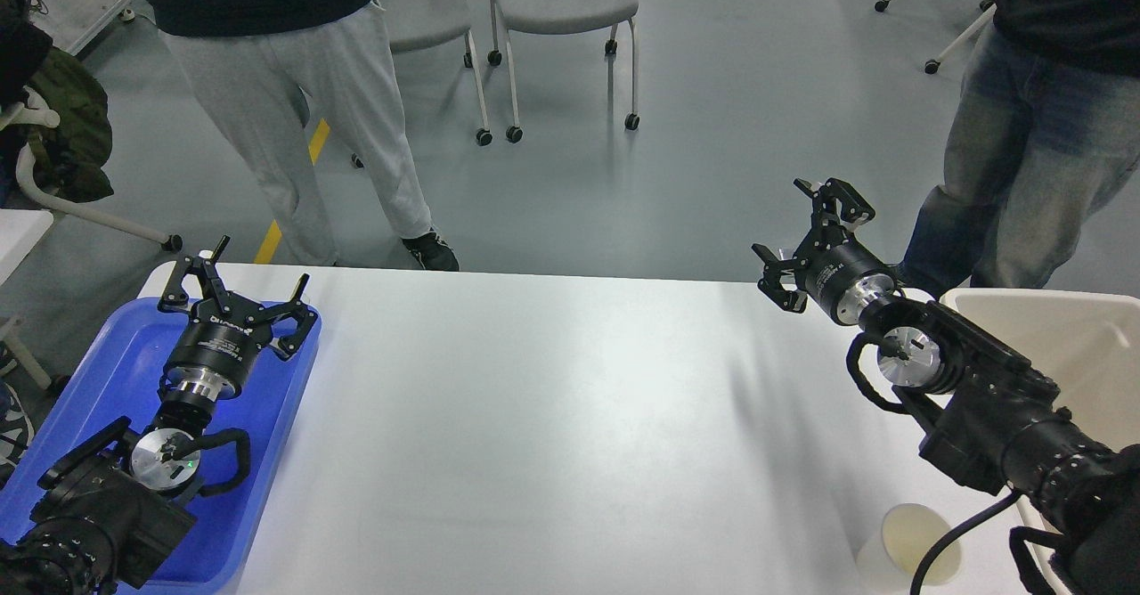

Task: Tidy desktop
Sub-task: 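Swing the right gripper outward toward the beige bin beside the table, then lower the right gripper down toward the white paper cup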

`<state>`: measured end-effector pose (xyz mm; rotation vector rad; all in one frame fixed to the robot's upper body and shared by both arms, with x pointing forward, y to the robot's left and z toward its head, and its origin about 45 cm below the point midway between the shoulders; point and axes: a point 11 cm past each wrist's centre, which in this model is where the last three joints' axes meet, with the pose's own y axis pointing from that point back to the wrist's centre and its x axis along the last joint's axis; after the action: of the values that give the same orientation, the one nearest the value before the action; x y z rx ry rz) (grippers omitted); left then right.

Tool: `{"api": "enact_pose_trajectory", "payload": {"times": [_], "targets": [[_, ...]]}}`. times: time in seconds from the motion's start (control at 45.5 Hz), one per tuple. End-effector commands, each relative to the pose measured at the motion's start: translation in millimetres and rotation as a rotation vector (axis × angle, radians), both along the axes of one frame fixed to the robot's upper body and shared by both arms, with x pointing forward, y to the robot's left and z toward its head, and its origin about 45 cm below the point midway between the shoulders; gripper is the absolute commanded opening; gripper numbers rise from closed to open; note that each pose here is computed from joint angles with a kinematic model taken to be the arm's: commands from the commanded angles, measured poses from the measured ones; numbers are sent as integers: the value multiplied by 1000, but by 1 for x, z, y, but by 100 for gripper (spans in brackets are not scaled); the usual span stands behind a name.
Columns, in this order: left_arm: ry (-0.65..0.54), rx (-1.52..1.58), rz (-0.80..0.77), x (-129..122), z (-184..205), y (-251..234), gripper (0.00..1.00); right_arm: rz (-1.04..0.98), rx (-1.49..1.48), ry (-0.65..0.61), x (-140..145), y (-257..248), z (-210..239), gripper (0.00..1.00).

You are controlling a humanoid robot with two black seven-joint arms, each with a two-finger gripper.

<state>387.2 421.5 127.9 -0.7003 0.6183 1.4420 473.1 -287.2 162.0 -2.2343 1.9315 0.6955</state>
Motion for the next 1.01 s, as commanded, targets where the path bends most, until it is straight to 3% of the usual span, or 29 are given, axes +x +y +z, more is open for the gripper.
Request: {"api": "enact_pose_trajectory", "payload": {"times": [0.0, 0.549, 0.725, 0.989], "targets": [[0, 0, 1, 0, 0, 0, 100, 22, -11, 1, -3, 2, -2, 100], [-1, 0, 1, 0, 0, 0, 100, 306, -570, -40, -15, -85, 92, 100], [0, 0, -1, 0, 0, 0, 100, 452, -808, -54, -40, -102, 109, 100], [2, 1, -1, 0, 0, 0, 100, 698, -1129, -34, -98, -116, 114, 100]]}}
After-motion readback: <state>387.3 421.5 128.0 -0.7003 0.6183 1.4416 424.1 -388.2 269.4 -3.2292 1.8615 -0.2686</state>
